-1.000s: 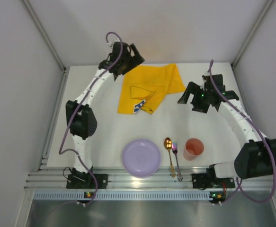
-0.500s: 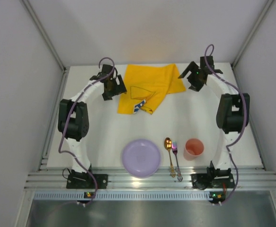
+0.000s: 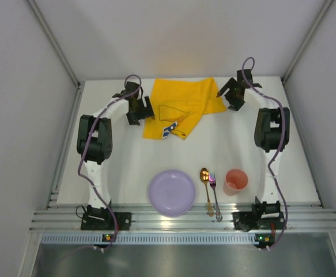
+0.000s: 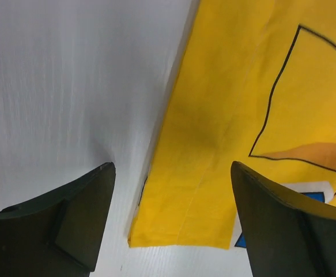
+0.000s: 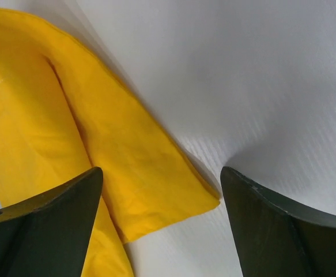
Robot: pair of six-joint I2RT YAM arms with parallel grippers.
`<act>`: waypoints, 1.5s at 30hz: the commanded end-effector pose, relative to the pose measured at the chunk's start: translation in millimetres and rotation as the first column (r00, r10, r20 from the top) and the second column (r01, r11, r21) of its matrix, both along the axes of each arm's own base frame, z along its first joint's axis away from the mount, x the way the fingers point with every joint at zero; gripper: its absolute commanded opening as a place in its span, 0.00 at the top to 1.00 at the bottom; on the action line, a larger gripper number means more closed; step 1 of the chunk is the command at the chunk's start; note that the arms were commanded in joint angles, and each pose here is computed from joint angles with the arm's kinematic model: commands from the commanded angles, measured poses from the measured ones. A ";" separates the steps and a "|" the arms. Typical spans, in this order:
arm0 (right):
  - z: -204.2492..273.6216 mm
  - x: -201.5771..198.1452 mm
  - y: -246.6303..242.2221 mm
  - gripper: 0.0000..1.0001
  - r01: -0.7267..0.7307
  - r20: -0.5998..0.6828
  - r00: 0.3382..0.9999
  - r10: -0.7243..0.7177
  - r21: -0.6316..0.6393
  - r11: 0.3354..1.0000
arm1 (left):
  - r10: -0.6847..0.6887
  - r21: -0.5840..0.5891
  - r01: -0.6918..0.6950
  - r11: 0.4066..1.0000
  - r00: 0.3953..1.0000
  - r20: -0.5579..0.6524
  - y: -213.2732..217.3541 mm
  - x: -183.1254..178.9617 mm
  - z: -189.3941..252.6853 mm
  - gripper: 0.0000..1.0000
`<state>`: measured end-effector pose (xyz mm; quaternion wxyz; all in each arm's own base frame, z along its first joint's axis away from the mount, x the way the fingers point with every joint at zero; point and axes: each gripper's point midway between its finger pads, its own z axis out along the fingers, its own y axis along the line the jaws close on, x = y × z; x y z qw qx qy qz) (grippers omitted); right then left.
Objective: Set the dinner table for one person
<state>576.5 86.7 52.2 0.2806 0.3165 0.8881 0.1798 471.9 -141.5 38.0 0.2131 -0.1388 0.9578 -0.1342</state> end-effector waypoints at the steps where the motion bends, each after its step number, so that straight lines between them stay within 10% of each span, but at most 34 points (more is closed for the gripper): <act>1: -14.2 0.0 18.0 0.16 -0.031 -0.028 0.999 0.031 -0.002 1.000 | -0.027 -0.038 0.027 0.999 1.000 0.007 -4.7 13.8 -11.4 0.15; 10: -23.7 -12.6 49.1 0.45 -0.102 -0.057 0.993 0.104 0.036 0.994 | -0.064 -0.158 0.057 0.986 0.997 -0.037 -26.8 10.5 -31.0 0.52; 15: -24.2 -23.0 56.6 0.79 -0.136 -0.065 0.988 0.138 0.036 0.990 | -0.079 -0.205 0.072 0.976 0.997 -0.026 -35.6 14.6 -21.5 1.00; 20: 2.4 -16.6 43.7 1.00 -0.148 -0.023 0.989 0.148 0.007 0.989 | -0.075 -0.202 0.082 0.976 0.996 0.042 -34.0 27.3 30.2 1.00; 32: 67.8 -12.7 -89.5 1.00 -0.043 -0.069 0.997 0.044 0.018 0.999 | 0.166 -0.168 -0.120 0.978 0.942 0.292 54.6 47.7 192.8 1.00; 35: 53.5 -11.0 -93.5 0.85 -0.046 -0.099 0.994 0.055 0.089 0.995 | 0.197 -0.146 -0.163 0.976 0.946 0.259 67.4 55.5 174.7 1.00; 38: 48.4 -12.2 -82.6 0.01 -0.081 -0.102 0.990 0.095 0.128 0.988 | 0.202 -0.126 -0.179 0.976 0.958 0.203 69.7 59.0 142.4 1.00; 45: 80.7 -24.5 -51.8 0.00 -0.199 -0.009 0.980 0.201 0.101 0.975 | 0.208 -0.139 -0.197 0.970 0.976 0.068 63.7 56.0 78.6 0.86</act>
